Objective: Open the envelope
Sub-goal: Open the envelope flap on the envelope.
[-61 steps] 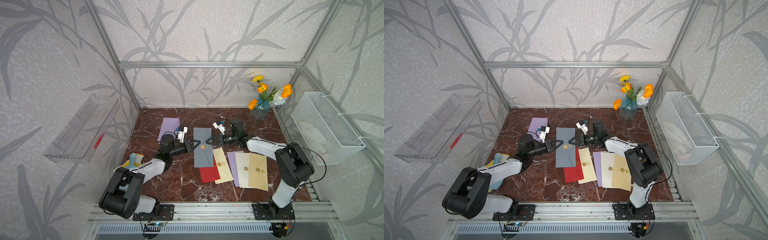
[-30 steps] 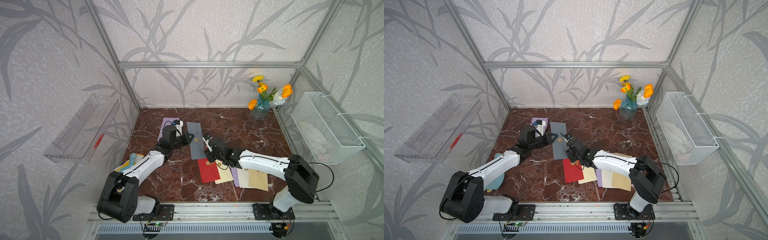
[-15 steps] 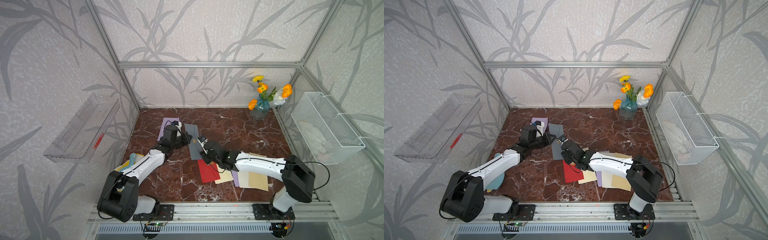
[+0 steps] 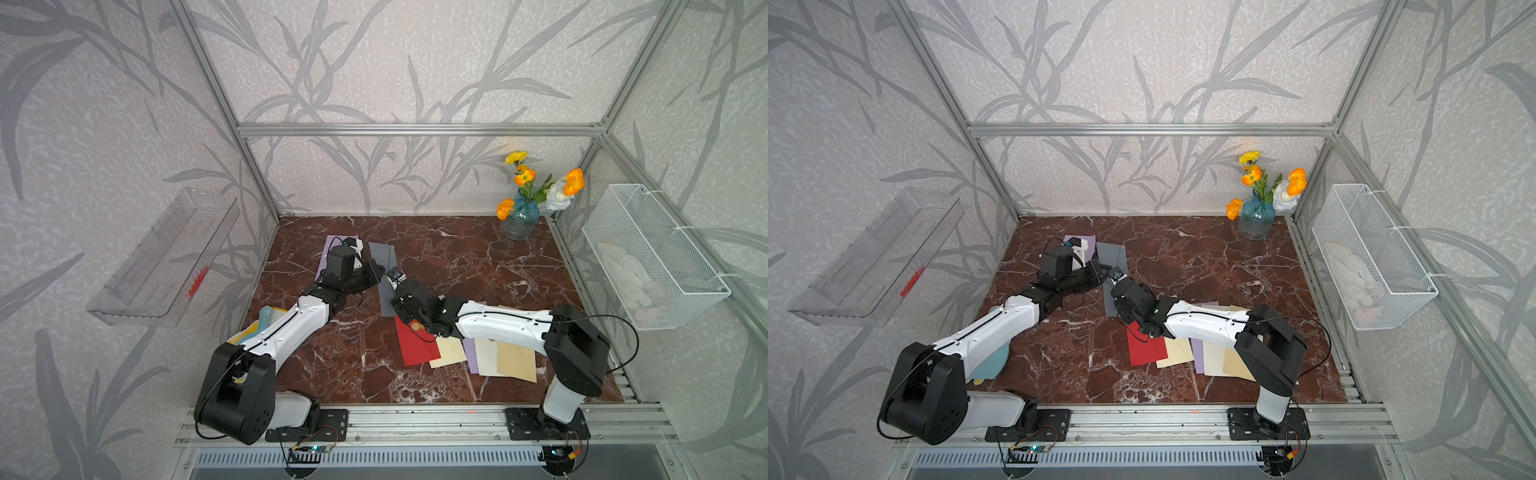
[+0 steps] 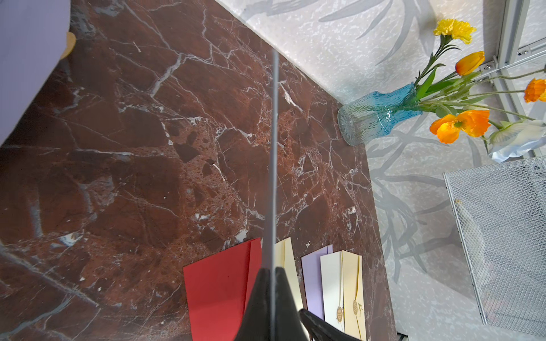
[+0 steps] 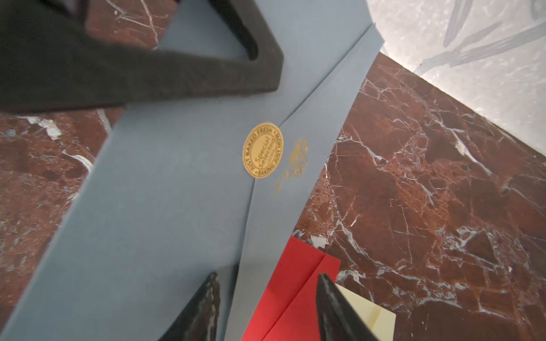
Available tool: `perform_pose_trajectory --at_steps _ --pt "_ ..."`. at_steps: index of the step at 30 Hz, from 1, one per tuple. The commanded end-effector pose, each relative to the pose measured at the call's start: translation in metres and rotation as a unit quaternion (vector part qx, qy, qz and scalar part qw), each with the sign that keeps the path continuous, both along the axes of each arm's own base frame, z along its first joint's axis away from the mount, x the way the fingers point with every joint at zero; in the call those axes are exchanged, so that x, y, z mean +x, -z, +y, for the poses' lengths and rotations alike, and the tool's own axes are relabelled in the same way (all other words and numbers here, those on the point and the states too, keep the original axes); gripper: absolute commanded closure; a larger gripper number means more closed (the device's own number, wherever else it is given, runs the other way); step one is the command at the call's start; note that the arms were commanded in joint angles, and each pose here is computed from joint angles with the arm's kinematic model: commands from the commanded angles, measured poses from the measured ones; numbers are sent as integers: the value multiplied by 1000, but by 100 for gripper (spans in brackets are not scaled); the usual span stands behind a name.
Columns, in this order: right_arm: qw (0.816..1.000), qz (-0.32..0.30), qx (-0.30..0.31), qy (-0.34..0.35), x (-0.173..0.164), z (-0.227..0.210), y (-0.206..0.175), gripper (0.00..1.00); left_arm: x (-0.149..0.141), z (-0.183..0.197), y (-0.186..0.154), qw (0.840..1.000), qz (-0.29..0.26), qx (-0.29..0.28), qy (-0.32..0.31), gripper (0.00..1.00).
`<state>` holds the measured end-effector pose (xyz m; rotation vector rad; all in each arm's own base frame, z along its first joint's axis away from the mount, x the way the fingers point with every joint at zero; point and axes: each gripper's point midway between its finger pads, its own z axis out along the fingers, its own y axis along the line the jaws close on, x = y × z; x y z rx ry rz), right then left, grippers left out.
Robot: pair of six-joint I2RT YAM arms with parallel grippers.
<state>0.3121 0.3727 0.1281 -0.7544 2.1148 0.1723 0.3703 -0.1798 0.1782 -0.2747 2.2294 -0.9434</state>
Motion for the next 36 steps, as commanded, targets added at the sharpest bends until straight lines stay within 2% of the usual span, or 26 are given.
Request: perform_pose_trajectory --at_steps 1,18,24,36 --pt "999 -25 -22 31 11 -4 -7 47 1 -1 -19 1000 -15 -5 -4 100" --pt "987 -85 -88 101 22 -17 -16 47 -6 5 -15 1000 8 6 -14 100" --pt "986 -94 -92 102 26 -14 -16 47 -12 7 -22 1000 7 4 -14 100" --pt "984 -115 -96 101 33 -8 -27 47 -21 9 -11 1000 24 6 -14 100"
